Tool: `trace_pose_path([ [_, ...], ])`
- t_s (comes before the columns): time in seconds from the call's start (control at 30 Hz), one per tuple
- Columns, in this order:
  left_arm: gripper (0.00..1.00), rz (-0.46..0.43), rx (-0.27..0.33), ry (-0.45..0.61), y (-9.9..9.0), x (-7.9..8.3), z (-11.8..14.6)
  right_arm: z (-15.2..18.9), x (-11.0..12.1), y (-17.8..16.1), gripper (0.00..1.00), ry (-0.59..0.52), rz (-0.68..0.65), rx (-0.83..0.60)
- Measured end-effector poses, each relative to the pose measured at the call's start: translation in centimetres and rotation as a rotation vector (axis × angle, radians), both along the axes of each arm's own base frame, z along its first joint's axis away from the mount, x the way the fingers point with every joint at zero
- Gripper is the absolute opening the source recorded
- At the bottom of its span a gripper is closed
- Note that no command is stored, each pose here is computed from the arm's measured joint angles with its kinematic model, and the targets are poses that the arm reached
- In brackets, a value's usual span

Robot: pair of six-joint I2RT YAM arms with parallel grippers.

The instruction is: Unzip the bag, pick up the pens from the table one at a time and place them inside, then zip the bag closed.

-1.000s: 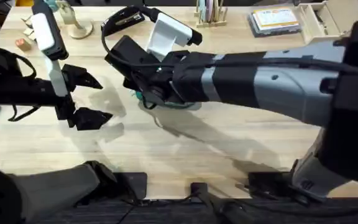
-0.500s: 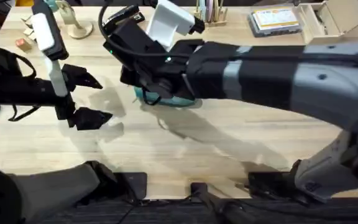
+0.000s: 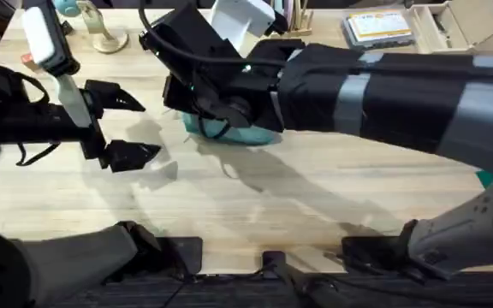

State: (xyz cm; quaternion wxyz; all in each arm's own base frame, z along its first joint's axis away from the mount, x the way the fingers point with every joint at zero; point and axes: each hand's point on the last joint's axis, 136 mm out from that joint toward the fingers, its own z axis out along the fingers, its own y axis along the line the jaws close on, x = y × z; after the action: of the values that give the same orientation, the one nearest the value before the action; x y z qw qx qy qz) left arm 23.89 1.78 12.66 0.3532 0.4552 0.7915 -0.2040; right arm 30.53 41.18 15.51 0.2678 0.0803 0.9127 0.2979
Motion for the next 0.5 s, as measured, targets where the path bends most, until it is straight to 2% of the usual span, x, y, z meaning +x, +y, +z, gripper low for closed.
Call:
trace_pose_path([
  [0.33,0.994,-0.033,-0.072,-0.084,-1.2,0.4,1.4,-0.5,-1.1,0.5,0.032,0.051,0.049,0.009],
  [0.5,0.992,-0.115,-0.12,-0.053,-3.1,0.7,0.4,-0.6,-1.3,0.5,0.032,0.077,0.069,0.023],
])
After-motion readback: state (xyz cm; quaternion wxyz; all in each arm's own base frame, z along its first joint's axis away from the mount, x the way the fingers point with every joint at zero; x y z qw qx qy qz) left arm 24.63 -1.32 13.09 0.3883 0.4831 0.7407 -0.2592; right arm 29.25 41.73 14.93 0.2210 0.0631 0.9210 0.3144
